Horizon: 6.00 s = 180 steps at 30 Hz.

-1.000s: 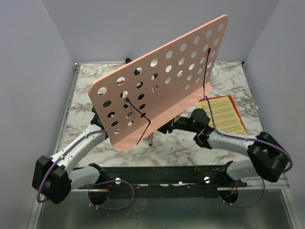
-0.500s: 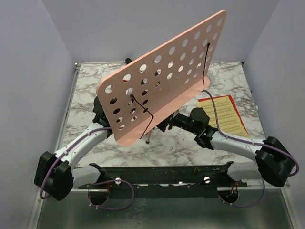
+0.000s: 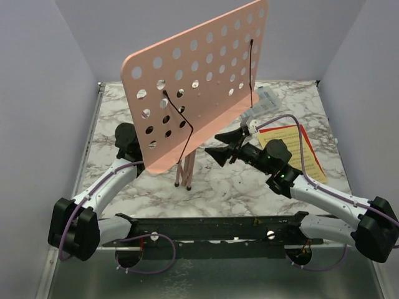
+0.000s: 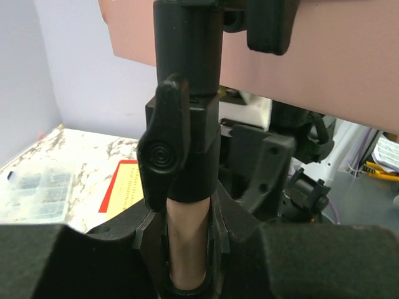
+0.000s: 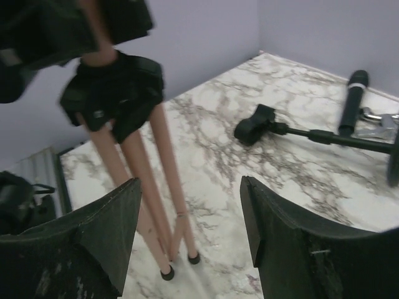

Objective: Set up the instrument practice props

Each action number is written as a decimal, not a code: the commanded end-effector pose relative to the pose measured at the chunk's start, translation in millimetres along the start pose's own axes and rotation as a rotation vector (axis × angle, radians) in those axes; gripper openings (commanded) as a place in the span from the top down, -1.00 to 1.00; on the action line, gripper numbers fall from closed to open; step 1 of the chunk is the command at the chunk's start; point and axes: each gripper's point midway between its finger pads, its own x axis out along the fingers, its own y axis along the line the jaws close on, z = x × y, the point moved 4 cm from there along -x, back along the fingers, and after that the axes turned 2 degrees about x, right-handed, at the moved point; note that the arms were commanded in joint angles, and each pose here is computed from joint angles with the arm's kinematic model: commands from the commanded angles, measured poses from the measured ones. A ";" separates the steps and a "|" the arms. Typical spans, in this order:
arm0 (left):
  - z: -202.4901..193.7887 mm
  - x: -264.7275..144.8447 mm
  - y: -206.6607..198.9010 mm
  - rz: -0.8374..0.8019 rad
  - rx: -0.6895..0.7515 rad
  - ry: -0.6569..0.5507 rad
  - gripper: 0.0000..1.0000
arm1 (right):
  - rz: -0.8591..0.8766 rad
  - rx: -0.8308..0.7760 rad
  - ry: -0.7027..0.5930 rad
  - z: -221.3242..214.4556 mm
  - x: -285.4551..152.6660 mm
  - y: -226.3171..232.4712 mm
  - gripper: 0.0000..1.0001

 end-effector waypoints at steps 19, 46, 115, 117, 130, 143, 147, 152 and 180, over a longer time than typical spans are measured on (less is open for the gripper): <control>84.3 -11.8 -18.3 0.007 0.171 -0.306 1.00 | -0.144 -0.011 0.037 -28.1 57.4 59.4 0.03; 148.7 7.8 -14.4 -0.079 0.213 -0.468 1.00 | -0.540 -0.210 0.201 -88.3 -1.7 9.7 0.99; -133.0 -151.4 80.6 1.325 -0.993 0.075 -0.36 | -0.648 0.295 0.198 -145.8 55.0 12.7 0.99; -133.6 -149.1 96.3 1.339 -0.972 0.098 -0.51 | -0.665 0.361 0.187 -146.4 55.7 14.6 0.99; -148.3 -157.4 78.8 1.269 -0.931 0.245 -0.86 | -0.989 0.563 0.262 -184.7 69.7 7.9 0.99; -151.3 -149.9 -32.7 0.915 -1.071 0.177 -0.92 | -0.997 0.697 0.306 -175.5 74.3 22.2 0.99; -151.1 -137.8 -37.0 0.900 -0.919 0.228 -0.58 | -0.974 0.740 0.283 -168.3 75.9 25.6 0.99; -181.8 -125.8 -40.5 0.947 -0.779 0.405 -0.40 | -0.968 0.755 0.257 -157.2 77.5 26.6 0.99; -236.6 -132.0 -38.8 1.016 -0.805 0.446 0.34 | -0.652 0.471 0.193 -109.9 62.4 16.2 -0.05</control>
